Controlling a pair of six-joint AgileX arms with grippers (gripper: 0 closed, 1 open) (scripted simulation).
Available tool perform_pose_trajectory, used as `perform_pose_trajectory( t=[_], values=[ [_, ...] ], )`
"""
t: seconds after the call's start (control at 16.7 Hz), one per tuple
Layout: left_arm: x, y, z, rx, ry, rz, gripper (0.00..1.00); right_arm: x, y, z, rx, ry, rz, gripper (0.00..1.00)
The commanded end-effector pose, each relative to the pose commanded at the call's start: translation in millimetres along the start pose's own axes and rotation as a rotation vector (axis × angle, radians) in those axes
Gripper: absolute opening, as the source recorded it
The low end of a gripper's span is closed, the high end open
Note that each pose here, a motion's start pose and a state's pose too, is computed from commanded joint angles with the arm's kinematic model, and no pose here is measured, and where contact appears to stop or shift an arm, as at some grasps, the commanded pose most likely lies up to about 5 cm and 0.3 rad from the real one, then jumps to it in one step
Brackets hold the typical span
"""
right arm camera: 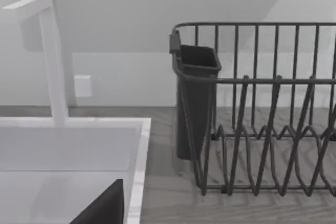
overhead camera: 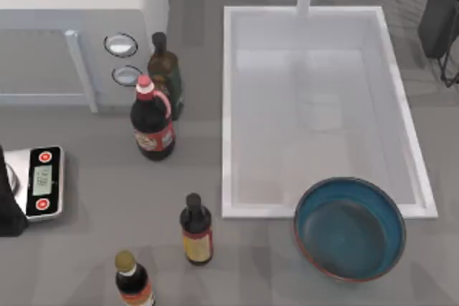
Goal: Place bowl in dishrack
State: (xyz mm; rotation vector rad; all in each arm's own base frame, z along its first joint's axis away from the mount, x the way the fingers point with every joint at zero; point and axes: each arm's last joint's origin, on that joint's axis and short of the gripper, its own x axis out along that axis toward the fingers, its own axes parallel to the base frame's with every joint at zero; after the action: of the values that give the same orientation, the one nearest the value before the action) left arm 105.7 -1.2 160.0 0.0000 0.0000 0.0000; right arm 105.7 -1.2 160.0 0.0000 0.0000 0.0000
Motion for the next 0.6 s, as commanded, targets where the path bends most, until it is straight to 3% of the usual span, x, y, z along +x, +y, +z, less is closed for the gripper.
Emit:
perform_pose_trajectory(
  t=[0.3,0.6],
  values=[
    [0,0,0,0.0,0.0,0.0,1.0,0,3,11,0.028,0.062,0.027,1.0],
    [0,0,0,0.0,0.0,0.0,1.0,15,17,48,0.113,0.38,0.097,1.0]
  ],
)
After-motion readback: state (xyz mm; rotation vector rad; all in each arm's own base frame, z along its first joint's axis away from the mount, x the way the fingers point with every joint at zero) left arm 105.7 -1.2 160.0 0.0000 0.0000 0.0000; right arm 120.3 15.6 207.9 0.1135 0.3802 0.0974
